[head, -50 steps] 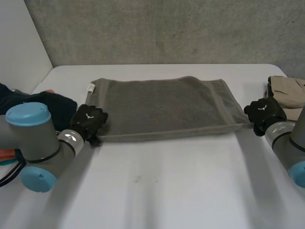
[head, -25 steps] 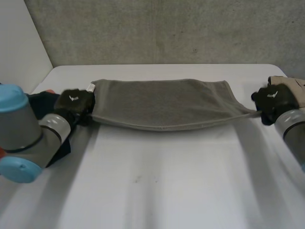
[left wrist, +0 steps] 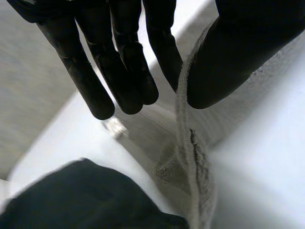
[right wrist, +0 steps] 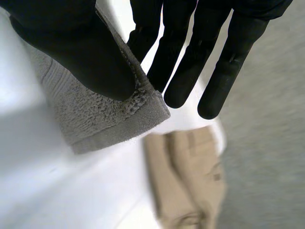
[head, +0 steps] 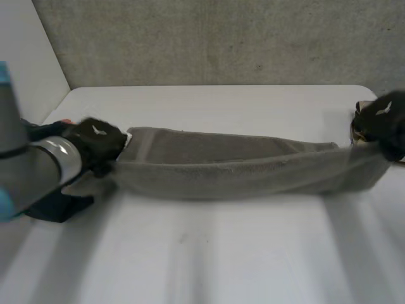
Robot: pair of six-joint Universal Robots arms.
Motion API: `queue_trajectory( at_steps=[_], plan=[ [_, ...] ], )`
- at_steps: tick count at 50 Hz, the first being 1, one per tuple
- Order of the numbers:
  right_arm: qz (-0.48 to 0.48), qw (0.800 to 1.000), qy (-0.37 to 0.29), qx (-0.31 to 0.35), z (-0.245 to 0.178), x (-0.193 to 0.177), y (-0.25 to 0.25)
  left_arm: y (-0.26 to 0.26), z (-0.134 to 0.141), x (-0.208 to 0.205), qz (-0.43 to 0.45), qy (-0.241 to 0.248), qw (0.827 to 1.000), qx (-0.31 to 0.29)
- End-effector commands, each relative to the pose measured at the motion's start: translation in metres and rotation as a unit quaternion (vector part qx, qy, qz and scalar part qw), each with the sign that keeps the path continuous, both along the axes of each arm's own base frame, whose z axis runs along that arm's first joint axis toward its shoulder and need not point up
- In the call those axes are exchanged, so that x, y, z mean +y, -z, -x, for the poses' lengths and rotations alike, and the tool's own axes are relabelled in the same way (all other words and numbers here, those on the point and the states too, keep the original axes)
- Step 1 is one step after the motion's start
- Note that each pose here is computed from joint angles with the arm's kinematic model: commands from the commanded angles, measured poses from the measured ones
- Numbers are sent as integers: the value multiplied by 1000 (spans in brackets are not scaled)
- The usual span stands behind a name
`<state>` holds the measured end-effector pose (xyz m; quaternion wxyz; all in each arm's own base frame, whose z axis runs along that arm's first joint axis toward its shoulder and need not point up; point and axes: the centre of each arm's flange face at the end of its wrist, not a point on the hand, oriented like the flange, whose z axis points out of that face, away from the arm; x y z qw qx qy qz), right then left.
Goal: Fold the laundry.
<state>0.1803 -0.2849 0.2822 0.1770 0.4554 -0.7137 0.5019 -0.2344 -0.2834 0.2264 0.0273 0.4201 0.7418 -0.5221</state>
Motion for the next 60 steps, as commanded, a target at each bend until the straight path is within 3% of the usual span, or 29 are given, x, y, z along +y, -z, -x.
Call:
queue_trajectory(
  at_steps=[1,7,8,11,13,16,18,20,23,26,28,35,44,51,60],
  plan=[
    [-57,998,31,26,-2,-39,63,52,25,-33,-21,27,999,-20],
    [30,998,47,2,-17,-81,64,44,46,-92,98,33,995,1],
    [84,995,49,-27,-26,-95,47,38,50,-100,124,34,992,5],
    [176,979,54,-83,-35,-116,16,-3,62,-132,256,33,966,30],
    [267,951,57,-145,-39,-130,-21,-29,66,-144,325,29,944,48],
    [391,892,62,-218,-36,-132,-79,-91,68,-158,460,16,882,101],
    [459,851,62,-246,-33,-124,-115,-106,70,-157,488,15,864,122],
    [484,835,58,-255,-34,-118,-129,-125,69,-154,511,16,846,150],
    [487,832,50,-260,-39,-110,-137,-146,64,-147,517,17,837,178],
    [465,847,45,-255,-44,-105,-130,-149,59,-140,491,21,848,200],
    [450,856,44,-250,-44,-104,-123,-134,57,-136,459,22,865,203],
    [357,907,28,-223,-48,-101,-66,-93,51,-111,386,31,904,180],
    [209,960,39,-184,-41,-83,27,16,43,-69,219,59,964,136],
    [117,979,32,-164,-31,-63,83,81,28,-48,128,56,985,98],
    [94,982,46,-160,-16,-62,96,104,17,-44,99,59,990,79]
  ],
)
